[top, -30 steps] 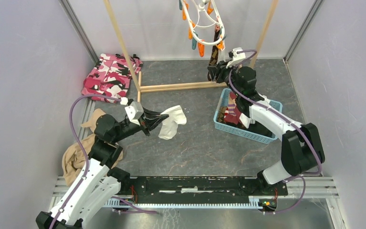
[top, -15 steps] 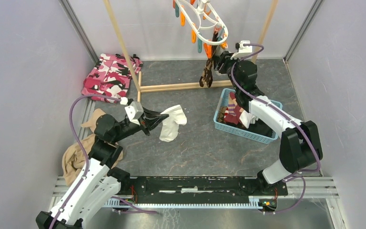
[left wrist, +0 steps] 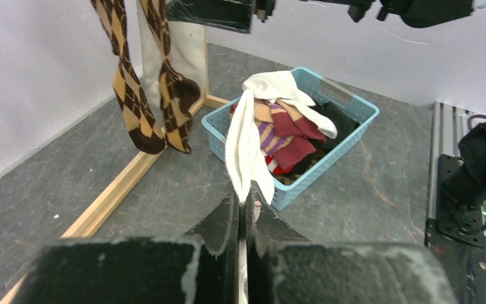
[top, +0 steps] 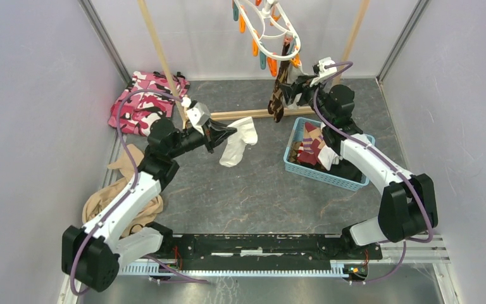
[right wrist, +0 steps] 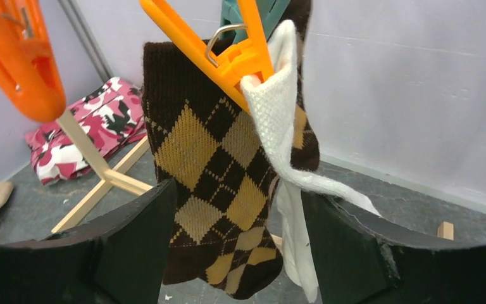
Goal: Clip the socks to the hanger
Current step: Open the clamp at the hanger.
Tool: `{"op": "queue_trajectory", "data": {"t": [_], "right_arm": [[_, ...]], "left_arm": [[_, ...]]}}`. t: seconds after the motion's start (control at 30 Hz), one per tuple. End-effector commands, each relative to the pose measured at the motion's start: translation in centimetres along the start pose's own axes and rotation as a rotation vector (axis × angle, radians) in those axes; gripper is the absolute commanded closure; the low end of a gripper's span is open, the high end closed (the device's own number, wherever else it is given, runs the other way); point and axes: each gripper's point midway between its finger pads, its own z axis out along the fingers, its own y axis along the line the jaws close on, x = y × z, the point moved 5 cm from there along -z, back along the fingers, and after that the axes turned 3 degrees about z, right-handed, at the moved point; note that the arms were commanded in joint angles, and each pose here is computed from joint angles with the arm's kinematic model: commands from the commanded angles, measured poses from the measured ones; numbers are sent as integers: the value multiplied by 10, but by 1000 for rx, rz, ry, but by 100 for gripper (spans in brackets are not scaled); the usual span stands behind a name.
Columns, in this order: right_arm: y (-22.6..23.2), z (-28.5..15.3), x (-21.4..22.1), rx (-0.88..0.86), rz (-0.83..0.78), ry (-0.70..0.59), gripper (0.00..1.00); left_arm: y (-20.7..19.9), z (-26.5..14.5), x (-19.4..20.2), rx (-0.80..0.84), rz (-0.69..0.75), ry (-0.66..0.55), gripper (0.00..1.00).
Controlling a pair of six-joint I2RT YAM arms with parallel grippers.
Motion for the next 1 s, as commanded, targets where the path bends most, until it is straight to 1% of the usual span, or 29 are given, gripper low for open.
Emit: {"op": "queue_trajectory", "data": {"t": [0.0, 0.17, 0.27, 0.33, 0.4, 0.5, 0.73, 0.8, 0.87, 0.97], "right_arm": [[16, -8, -13, -154, -90, -28, 21], [25, -3, -13, -288, -97, -40, 18], [22, 8, -13, -289, -63, -31, 18], [16, 15, -11, -247, -31, -18, 19], [15, 17, -13, -244, -20, -28, 19], [20, 16, -15, -301, -29, -51, 19], [25, 14, -12, -433, -36, -50, 18], [21, 17, -8, -423, -30, -37, 17], [10, 18, -6, -371, -19, -30, 17], [-13, 18, -10, -223, -24, -30, 16]], "left_arm": [[20, 21, -35, -9, 150, -115, 98], [39, 42, -36, -13, 182, -113, 98], [48, 52, -38, -19, 185, -120, 98], [52, 56, -38, -22, 185, -129, 98], [55, 59, -40, -22, 190, -137, 98], [56, 64, -41, -3, 209, -147, 98], [67, 74, -36, 10, 235, -128, 98], [70, 77, -34, 14, 230, -122, 98], [71, 79, -34, 22, 227, -121, 98], [72, 81, -33, 32, 232, -117, 98]]}}
